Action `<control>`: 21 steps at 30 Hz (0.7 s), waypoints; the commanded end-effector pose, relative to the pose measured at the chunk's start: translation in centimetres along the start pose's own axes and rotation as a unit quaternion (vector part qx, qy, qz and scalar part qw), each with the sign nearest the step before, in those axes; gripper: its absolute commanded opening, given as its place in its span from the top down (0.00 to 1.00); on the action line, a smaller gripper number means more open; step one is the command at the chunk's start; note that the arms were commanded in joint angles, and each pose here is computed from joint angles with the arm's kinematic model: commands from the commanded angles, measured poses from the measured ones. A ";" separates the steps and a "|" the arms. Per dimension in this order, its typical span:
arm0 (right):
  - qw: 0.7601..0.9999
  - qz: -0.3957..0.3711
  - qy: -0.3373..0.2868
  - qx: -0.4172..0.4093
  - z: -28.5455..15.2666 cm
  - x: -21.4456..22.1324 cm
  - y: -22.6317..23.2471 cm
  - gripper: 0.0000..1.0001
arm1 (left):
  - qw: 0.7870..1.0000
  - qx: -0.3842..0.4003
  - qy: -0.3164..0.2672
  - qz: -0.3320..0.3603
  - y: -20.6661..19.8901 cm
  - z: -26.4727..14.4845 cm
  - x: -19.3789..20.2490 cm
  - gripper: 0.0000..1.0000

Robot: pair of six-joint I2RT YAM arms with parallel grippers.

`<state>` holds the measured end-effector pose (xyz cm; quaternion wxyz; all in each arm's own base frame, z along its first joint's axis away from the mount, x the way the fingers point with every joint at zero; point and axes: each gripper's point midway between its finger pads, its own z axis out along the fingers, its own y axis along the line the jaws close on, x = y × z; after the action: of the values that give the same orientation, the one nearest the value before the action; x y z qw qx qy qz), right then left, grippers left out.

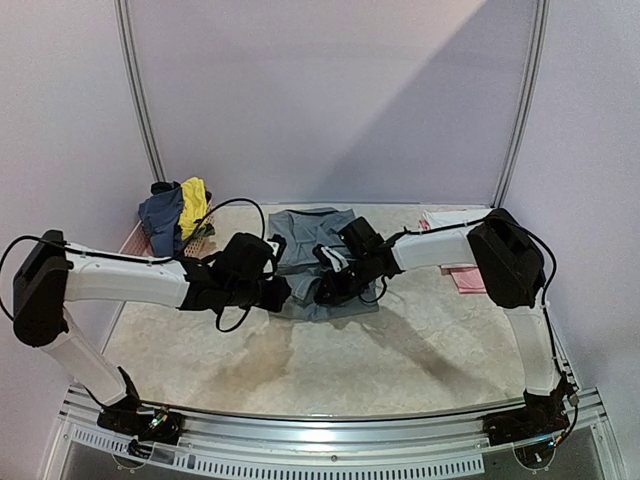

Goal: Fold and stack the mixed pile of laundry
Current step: Adjust the 2/3-rectangle-folded shirt at the center of the board.

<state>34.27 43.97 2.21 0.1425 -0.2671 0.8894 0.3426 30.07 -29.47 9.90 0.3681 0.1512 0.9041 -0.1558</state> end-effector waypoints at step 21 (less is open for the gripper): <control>0.999 0.023 0.034 0.028 -0.9 5.4 -0.9 0.87 | 0.997 -0.052 0.041 0.038 1.4 11.0 -2.2 0.73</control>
<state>32.33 42.71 2.21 0.1501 -0.2652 0.8860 0.3495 35.50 -34.60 4.85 0.3441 0.1823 0.9128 -0.1234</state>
